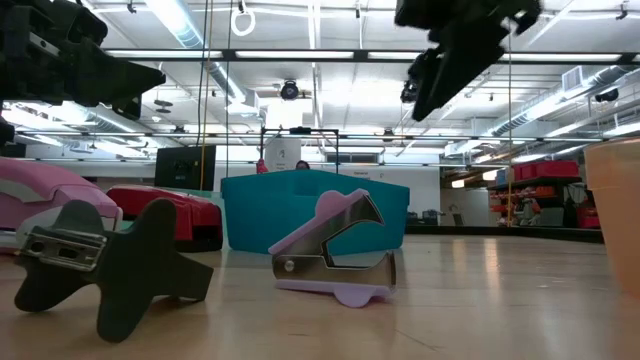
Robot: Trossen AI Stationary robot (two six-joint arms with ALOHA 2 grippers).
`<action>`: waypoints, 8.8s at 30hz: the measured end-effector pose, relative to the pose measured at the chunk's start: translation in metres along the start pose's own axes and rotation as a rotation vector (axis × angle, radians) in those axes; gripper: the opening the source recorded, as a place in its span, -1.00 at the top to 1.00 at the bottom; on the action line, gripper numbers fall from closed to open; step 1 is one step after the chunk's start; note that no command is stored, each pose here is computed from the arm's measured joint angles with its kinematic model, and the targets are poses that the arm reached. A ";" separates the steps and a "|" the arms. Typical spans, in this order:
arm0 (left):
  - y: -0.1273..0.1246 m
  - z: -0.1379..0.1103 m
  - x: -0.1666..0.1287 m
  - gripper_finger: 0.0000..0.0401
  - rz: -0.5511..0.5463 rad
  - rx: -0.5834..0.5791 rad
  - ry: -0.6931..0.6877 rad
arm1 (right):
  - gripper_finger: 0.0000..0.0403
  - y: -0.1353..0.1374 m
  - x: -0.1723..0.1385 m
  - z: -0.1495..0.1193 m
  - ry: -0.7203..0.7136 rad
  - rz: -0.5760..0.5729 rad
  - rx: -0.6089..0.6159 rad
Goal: Pick and place Stapler, Stapler remover, tape
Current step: Put the blue staple remover into the blue bin, then put the light blue staple remover into the blue bin
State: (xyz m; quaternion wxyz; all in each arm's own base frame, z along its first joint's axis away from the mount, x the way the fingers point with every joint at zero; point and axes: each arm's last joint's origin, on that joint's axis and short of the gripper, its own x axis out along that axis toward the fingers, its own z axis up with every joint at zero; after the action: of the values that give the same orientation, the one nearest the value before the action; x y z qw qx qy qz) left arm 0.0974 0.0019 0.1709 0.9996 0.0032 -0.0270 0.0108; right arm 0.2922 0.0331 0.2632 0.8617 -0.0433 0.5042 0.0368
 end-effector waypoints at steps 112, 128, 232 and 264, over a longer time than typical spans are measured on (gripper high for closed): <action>0.000 0.000 0.000 0.85 0.000 0.000 0.000 | 0.31 -0.212 0.126 -0.030 0.174 -0.037 -0.013; 0.000 0.000 0.000 0.85 0.000 0.000 0.000 | 0.71 -0.212 0.125 -0.030 0.174 -0.039 -0.009; 0.000 0.000 0.000 0.85 0.000 0.000 0.004 | -0.07 -0.114 0.070 0.049 -0.140 -0.126 -0.183; 0.000 0.000 0.000 0.85 0.000 0.000 0.003 | -0.07 -0.204 0.088 0.008 0.023 -0.344 -0.060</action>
State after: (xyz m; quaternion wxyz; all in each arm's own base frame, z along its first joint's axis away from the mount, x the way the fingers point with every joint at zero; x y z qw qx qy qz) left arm 0.0974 0.0019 0.1707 0.9996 0.0032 -0.0252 0.0109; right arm 0.3638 -0.1670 0.1977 0.8479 -0.1548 0.4977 -0.0966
